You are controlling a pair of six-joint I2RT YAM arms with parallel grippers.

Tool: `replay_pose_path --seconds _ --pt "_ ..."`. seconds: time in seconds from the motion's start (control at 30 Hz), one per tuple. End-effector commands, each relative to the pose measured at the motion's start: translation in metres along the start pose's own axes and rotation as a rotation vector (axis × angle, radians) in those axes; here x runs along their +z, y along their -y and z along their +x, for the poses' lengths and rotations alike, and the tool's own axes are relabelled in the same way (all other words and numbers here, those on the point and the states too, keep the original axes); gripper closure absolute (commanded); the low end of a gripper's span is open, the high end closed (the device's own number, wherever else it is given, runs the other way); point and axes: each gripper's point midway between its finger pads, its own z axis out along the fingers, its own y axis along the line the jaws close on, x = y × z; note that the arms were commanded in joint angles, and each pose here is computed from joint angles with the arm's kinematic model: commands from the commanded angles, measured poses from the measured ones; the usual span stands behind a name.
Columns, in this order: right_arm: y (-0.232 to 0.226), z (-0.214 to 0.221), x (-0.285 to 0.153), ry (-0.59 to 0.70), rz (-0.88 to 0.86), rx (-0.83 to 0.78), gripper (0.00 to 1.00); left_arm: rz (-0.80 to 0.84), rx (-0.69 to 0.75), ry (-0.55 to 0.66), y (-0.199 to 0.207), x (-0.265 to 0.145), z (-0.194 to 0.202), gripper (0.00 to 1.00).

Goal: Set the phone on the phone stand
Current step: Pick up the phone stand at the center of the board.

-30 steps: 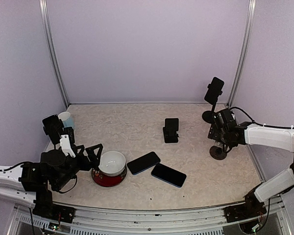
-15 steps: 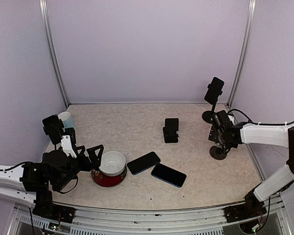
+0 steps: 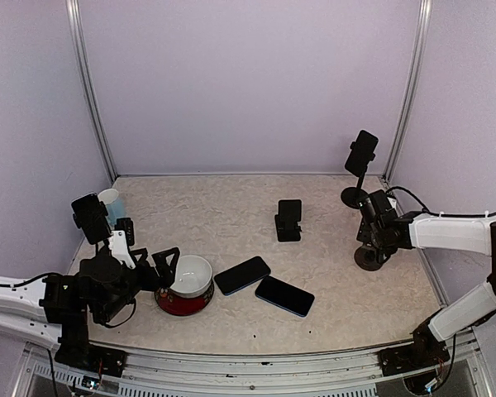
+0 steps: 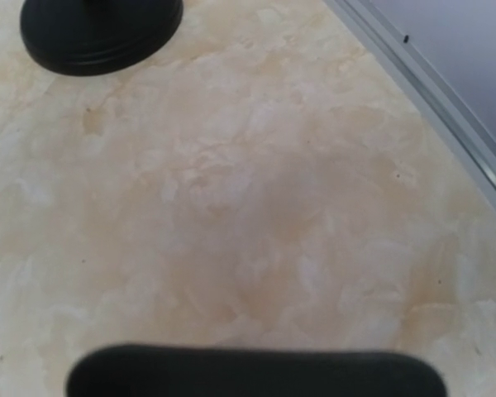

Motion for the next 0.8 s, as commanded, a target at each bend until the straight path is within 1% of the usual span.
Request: replay_pose_path --seconds 0.0,0.27,0.57,0.77 --pt "-0.001 -0.013 -0.01 0.045 -0.052 0.024 0.32 0.026 -0.016 -0.001 0.008 0.002 0.001 0.01" --pt "-0.008 -0.017 -0.018 0.067 -0.105 0.025 0.34 0.025 -0.002 -0.013 0.011 0.005 0.006 0.01" --pt "-0.034 -0.017 -0.026 0.082 -0.156 -0.012 0.36 0.017 0.001 -0.015 0.008 0.006 0.009 0.01" --pt "-0.05 -0.009 -0.024 0.069 -0.169 -0.053 0.35 0.011 0.0 -0.016 0.005 0.006 0.011 0.01"
